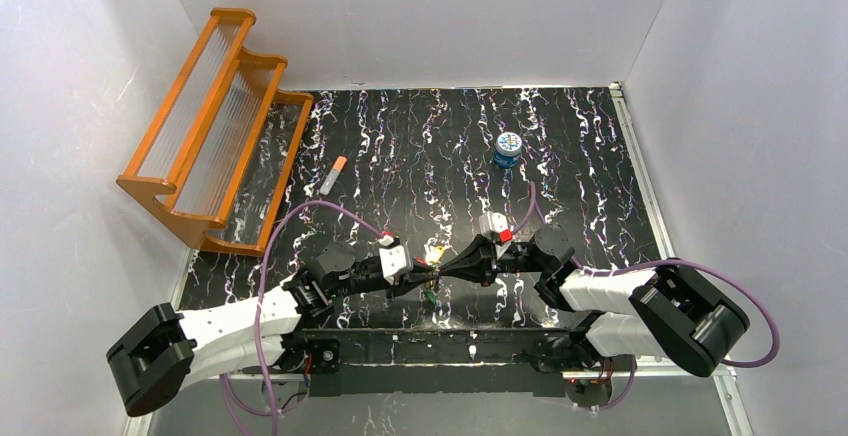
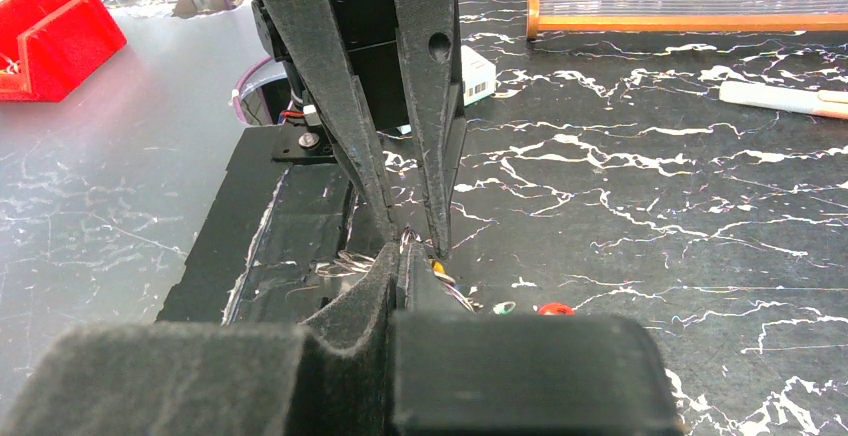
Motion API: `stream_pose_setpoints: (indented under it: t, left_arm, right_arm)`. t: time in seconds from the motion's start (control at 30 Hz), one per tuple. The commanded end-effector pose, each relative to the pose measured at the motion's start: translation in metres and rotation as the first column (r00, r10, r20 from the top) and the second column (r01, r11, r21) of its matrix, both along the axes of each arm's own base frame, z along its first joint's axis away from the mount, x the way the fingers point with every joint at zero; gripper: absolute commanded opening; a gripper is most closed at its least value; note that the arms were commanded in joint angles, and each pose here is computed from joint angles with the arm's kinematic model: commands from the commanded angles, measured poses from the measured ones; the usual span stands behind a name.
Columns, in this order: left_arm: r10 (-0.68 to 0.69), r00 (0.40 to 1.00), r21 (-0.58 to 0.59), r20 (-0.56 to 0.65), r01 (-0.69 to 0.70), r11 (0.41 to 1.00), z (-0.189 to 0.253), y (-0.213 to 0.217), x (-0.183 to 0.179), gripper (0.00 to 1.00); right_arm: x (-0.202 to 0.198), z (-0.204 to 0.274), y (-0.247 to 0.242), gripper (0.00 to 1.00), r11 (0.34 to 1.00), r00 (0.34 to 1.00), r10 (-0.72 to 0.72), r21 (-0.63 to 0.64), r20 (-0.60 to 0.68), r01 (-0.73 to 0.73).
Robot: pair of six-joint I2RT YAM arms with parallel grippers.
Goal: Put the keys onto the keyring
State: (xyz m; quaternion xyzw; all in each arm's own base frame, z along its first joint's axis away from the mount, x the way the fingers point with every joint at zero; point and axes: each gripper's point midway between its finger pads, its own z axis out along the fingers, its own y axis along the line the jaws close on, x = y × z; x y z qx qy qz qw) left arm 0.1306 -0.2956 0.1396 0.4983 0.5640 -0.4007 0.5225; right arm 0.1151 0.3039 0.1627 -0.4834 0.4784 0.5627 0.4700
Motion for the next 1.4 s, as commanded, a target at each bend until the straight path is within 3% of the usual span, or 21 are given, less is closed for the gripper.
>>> stream_pose_setpoints:
  t: [0.0,0.3,0.43,0.53,0.77,0.9,1.13,1.37]
  left_arm:
    - [-0.012,1.000,-0.063,0.028,0.014,0.998,0.024,-0.008,0.001,0.20]
    - [-0.026,0.999,-0.067,0.040,0.028,0.997,0.026,-0.010,0.001,0.20]
    - [-0.028,0.999,-0.061,0.035,0.030,0.998,0.025,-0.012,0.001,0.00]
    - [-0.024,0.999,-0.057,0.028,0.026,0.998,0.023,-0.012,0.002,0.00]
    - [0.045,0.998,0.010,0.033,-0.046,0.999,0.017,-0.003,0.013,0.00]
    - [0.045,0.999,0.122,0.025,-0.048,0.991,0.005,-0.001,0.016,0.00]
    - [0.065,0.998,0.288,-0.014,-0.058,0.956,-0.009,-0.001,0.026,0.00]
    - [0.081,0.997,0.414,-0.019,-0.065,0.908,-0.024,-0.005,0.030,0.00]
  right_arm:
    - [0.002,0.027,0.004,0.01,0.997,0.996,0.008,0.074,0.091,-0.015]
    - [0.002,0.027,0.004,0.01,0.997,0.996,0.011,0.073,0.091,-0.018]
    - [0.002,0.025,0.004,0.01,0.997,0.996,0.011,0.069,0.087,-0.018]
    - [0.002,0.021,0.003,0.01,0.998,0.996,0.007,0.056,0.085,-0.012]
    - [0.011,0.014,-0.002,0.44,0.998,0.992,-0.056,0.000,0.114,0.057]
    - [0.019,0.010,-0.008,0.56,0.992,0.981,-0.113,-0.043,0.158,0.121]
    - [0.028,0.012,-0.010,0.57,0.982,0.974,-0.151,-0.090,0.168,0.168]
    - [0.035,0.008,-0.004,0.51,0.975,0.980,-0.153,-0.141,0.124,0.170]
